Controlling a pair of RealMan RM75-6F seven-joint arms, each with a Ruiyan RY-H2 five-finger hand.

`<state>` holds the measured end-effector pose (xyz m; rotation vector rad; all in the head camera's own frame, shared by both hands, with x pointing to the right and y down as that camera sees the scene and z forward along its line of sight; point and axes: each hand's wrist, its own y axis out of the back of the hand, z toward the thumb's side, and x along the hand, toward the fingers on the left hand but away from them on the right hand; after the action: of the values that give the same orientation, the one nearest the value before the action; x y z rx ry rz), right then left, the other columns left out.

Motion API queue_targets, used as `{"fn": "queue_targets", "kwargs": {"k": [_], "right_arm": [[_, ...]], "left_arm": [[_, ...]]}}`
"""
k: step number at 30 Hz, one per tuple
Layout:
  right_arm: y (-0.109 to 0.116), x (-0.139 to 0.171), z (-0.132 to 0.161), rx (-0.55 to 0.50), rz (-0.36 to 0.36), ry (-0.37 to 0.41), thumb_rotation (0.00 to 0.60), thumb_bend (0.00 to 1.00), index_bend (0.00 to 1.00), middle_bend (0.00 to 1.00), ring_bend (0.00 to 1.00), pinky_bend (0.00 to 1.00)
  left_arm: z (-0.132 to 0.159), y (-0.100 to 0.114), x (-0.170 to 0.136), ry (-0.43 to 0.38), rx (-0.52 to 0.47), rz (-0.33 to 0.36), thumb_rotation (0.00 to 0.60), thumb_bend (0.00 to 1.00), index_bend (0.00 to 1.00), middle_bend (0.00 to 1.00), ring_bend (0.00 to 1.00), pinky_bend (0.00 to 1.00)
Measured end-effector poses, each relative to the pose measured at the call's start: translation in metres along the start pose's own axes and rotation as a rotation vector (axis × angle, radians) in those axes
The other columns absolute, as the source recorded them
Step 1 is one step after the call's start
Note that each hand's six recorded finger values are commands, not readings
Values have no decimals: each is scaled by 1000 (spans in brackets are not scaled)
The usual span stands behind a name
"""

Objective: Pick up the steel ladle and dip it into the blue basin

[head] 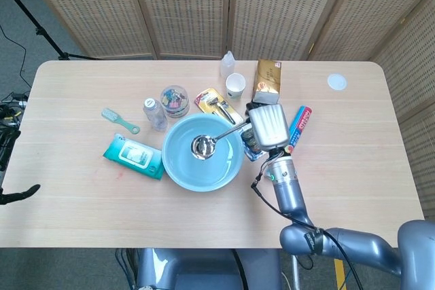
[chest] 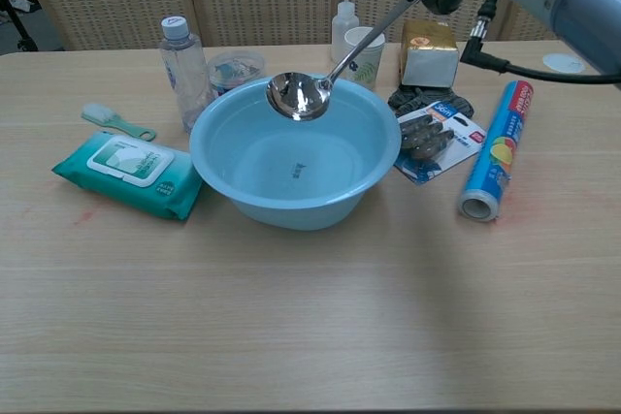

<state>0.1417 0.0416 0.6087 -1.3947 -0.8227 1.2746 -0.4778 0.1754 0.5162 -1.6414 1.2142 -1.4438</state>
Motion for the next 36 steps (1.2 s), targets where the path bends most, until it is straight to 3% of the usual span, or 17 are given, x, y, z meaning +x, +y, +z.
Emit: {"fn": "queue_targets", "kwargs": {"k": [8, 23, 36], "right_arm": [[-16, -8, 6, 178, -67, 12, 600, 1000, 799, 1000, 994, 1000], [-41, -9, 33, 309, -136, 107, 600, 1000, 799, 1000, 994, 1000], [-64, -18, 32, 458, -167, 179, 600, 1000, 800, 1000, 994, 1000]], "left_arm": [[0, -1, 1, -3, -1, -9, 600, 0, 0, 0, 0, 0], [1, -9, 2, 6, 17, -26, 600, 0, 0, 0, 0, 0], [4, -15, 6, -2, 28, -40, 600, 0, 0, 0, 0, 0]]}}
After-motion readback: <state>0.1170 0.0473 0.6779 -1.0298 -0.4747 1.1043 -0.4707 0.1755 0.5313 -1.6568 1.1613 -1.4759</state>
